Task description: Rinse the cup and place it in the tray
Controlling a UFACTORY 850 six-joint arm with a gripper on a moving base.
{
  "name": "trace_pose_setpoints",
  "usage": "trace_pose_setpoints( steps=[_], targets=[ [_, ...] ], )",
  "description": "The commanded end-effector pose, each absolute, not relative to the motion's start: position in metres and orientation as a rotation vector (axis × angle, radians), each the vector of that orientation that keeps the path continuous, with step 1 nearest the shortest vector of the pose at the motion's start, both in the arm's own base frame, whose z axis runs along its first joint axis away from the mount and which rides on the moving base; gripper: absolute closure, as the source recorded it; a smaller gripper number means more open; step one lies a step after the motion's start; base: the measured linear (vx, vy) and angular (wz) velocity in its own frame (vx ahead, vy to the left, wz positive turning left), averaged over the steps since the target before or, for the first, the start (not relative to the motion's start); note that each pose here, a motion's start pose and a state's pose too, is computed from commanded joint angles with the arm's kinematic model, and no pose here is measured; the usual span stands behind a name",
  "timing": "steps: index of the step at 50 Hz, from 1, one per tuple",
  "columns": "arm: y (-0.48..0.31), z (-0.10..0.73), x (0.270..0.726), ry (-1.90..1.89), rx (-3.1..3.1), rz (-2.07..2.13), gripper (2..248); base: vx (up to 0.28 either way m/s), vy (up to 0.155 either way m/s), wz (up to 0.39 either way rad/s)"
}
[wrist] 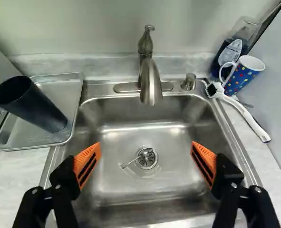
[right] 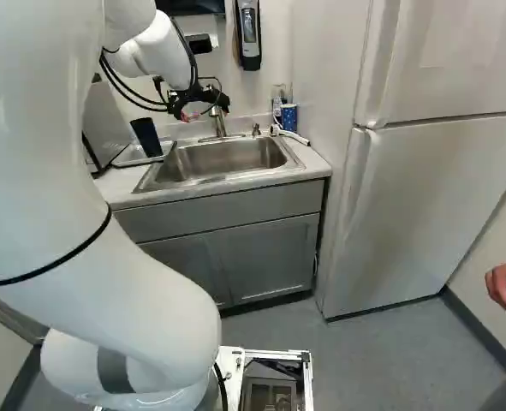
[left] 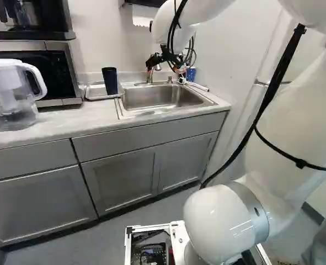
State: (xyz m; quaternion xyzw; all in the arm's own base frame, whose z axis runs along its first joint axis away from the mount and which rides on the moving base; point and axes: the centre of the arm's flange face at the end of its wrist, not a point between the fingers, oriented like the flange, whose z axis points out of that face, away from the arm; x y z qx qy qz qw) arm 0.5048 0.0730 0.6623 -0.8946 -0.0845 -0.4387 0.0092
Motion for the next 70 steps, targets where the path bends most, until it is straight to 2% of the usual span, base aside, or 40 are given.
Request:
trace_pose_setpoints(
  steps=[55,70],
  targets=[
    [0.073,0.6623,0.5048,-0.264,-2.794,-1.37,3,-0.13,-0.06,0.02],
    [0.073,0.6623,0.5048,-0.264,-2.794,-1.37,3,-0.005,-0.008,-0.003]
  ],
)
